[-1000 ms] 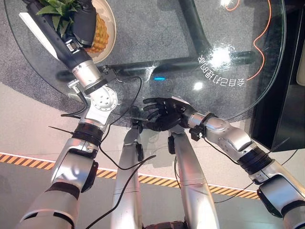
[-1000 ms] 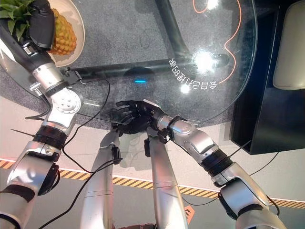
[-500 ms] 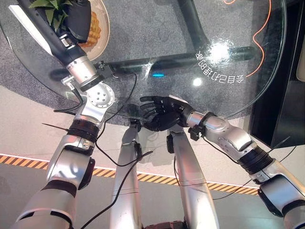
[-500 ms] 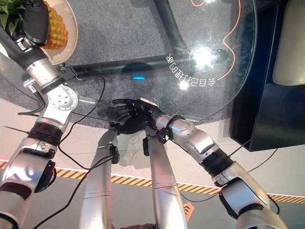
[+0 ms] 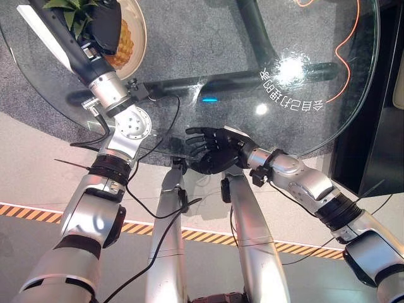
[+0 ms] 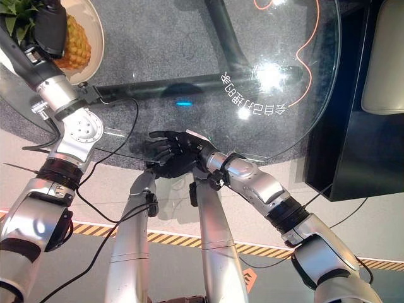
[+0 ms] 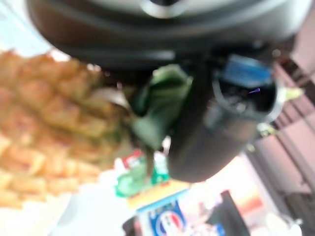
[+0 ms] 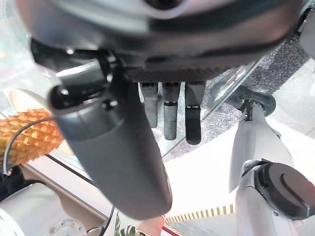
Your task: Pick up the fruit to the plate
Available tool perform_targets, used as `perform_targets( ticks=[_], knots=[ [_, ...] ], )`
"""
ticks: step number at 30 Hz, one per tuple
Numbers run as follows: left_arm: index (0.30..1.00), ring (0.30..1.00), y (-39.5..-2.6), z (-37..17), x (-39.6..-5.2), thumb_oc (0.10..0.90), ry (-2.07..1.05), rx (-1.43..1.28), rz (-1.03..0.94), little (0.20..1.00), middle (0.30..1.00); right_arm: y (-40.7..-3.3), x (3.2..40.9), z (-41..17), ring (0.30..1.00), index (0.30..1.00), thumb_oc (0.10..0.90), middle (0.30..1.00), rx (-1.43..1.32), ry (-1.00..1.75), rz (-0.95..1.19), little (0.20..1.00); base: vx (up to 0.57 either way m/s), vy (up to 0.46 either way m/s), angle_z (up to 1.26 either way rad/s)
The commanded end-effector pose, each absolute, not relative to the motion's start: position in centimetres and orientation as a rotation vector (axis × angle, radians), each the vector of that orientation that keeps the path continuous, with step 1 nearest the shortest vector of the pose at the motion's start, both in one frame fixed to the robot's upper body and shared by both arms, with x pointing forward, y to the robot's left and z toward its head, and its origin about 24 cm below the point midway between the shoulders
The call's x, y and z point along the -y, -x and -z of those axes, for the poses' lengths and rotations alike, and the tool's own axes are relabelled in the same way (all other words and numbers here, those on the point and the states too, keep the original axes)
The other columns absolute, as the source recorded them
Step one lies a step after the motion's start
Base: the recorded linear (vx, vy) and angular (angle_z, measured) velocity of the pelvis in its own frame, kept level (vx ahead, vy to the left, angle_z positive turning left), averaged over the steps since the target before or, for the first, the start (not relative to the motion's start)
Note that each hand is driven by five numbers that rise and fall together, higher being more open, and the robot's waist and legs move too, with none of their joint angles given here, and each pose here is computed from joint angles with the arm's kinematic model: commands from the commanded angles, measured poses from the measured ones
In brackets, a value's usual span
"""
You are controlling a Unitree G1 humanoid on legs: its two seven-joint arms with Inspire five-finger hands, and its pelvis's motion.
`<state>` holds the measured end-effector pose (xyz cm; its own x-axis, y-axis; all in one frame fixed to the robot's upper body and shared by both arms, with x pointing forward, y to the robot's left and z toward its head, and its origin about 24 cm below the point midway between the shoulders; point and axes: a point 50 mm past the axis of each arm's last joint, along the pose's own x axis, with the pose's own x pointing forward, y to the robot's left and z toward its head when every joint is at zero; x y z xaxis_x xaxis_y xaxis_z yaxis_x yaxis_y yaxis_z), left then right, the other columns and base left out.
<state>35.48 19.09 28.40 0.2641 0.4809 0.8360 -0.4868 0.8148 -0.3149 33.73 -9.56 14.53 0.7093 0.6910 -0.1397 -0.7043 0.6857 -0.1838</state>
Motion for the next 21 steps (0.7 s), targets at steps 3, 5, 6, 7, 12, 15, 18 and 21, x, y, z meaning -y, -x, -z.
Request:
perform_targets(
  ticks=[3, 5, 6, 7, 12, 15, 18, 21],
  knots=[
    [0.9, 0.9, -34.7, -30.5, -19.9, 0.8, 0.005, 1.228, -0.61, 0.9, 0.9, -33.5, 8.5, -11.1, 0.9, 0.9, 0.8, 0.9, -0.166, 0.198, -0.744, 0.9, 0.0, 0.0, 0.0],
    [0.9, 0.9, -34.6, -30.3, -20.1, 0.8, 0.025, 1.223, -0.614, 0.9, 0.9, -33.5, 8.6, -11.0, 0.9, 0.9, 0.8, 0.9, -0.165, 0.198, -0.738, 0.9, -0.03, -0.014, 0.04],
    [0.9, 0.9, -34.5, -30.2, -20.2, 0.8, 0.03, 1.221, -0.618, 0.9, 0.9, -33.4, 8.7, -11.0, 0.9, 0.9, 0.8, 0.9, -0.165, 0.197, -0.737, 0.9, 0.0, 0.0, 0.0],
    [0.9, 0.9, -34.5, -30.2, -20.2, 0.8, 0.041, 1.221, -0.622, 0.9, 0.9, -33.4, 8.8, -10.9, 0.9, 0.9, 0.8, 0.9, -0.165, 0.197, -0.735, 0.9, 0.0, 0.0, 0.0],
    [0.9, 0.9, -34.8, -29.9, -20.0, 0.8, 0.022, 1.191, -0.567, 0.9, 0.9, -33.4, 8.8, -10.8, 0.9, 0.9, 0.8, 0.9, -0.165, 0.193, -0.729, 0.9, -0.02, -0.027, 0.01],
    [0.9, 0.9, -34.9, -29.7, -19.9, 0.8, 0.006, 1.172, -0.526, 0.9, 0.9, -33.4, 8.7, -10.8, 0.9, 0.9, 0.8, 0.9, -0.164, 0.2, -0.725, 0.9, 0.0, 0.0, 0.0],
    [0.9, 0.9, -35.1, -29.3, -19.7, 0.8, -0.018, 1.152, -0.489, 0.9, 0.9, -33.3, 8.8, -10.6, 0.9, 0.9, 0.8, 0.9, -0.165, 0.214, -0.723, 0.9, 0.0, 0.0, 0.0],
    [0.9, 0.9, -35.0, -28.8, -19.8, 0.8, -0.017, 1.14, -0.489, 0.9, 0.9, -33.1, 9.0, -10.4, 0.9, 0.9, 0.8, 0.9, -0.167, 0.224, -0.732, 0.9, 0.0, 0.0, 0.0]
  ],
)
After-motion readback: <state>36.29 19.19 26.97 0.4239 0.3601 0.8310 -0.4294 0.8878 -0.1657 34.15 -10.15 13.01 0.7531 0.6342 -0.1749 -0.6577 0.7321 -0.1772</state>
